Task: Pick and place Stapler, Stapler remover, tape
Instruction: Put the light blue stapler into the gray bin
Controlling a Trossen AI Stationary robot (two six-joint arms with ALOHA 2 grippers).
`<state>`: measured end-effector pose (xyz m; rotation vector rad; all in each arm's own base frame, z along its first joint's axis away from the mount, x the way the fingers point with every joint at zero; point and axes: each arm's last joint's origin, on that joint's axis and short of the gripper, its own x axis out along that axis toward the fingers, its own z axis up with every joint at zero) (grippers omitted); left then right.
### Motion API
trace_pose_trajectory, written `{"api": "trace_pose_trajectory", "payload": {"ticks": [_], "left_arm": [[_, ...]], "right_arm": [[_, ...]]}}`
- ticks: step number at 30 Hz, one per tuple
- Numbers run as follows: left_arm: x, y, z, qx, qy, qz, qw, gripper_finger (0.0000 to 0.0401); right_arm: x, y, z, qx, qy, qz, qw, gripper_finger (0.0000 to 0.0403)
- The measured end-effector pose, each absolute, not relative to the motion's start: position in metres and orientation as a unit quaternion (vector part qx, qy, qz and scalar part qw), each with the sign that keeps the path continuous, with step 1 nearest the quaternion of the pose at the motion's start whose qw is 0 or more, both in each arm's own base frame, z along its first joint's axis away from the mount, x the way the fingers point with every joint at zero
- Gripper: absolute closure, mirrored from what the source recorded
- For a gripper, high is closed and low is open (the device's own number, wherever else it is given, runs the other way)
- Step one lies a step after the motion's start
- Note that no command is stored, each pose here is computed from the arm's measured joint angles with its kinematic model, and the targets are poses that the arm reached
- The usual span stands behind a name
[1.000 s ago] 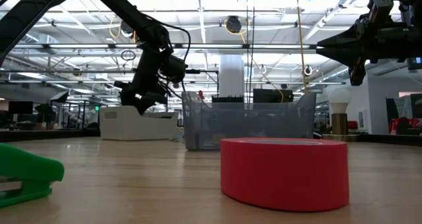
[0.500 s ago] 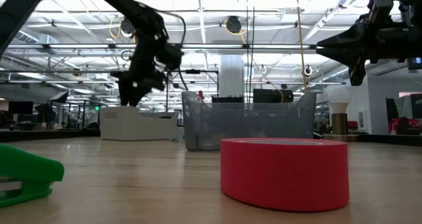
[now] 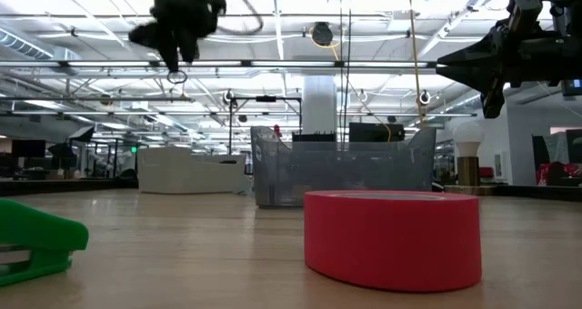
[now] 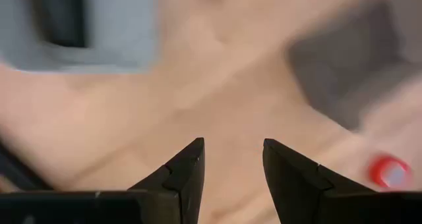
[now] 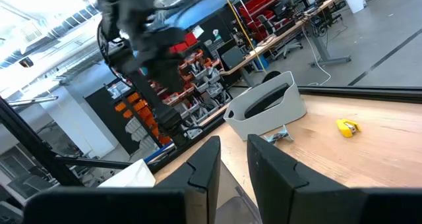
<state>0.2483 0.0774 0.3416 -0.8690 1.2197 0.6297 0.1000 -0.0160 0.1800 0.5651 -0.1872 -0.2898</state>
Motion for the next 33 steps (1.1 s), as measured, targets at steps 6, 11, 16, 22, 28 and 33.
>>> {"api": "trace_pose_trajectory", "payload": {"ticks": [6,11,16,22,28,33], "left_arm": [[0.269,-0.002,0.347,-0.398,0.533,0.201,0.719,0.0249],[0.289,-0.063,0.346,-0.42,0.49,0.155,0.748,0.0249],[0.302,-0.111,0.341,-0.48,0.454,0.13,0.739,0.0249],[0.318,-0.159,0.321,-0.559,0.456,0.11,0.683,0.0249],[0.325,-0.208,0.293,-0.618,0.492,0.108,0.603,0.0249],[0.313,-0.242,0.271,-0.635,0.558,0.141,0.515,0.0249]], "right_arm": [[0.1,-0.016,0.18,0.277,-0.09,-0.143,0.946,0.0332],[0.1,-0.016,0.18,0.277,-0.091,-0.143,0.946,0.0332],[0.1,-0.016,0.18,0.277,-0.09,-0.143,0.946,0.0332],[0.1,-0.016,0.18,0.277,-0.09,-0.143,0.946,0.0332],[0.1,-0.016,0.18,0.277,-0.09,-0.143,0.946,0.0332],[0.1,-0.016,0.18,0.277,-0.09,-0.143,0.946,0.0332]]}}
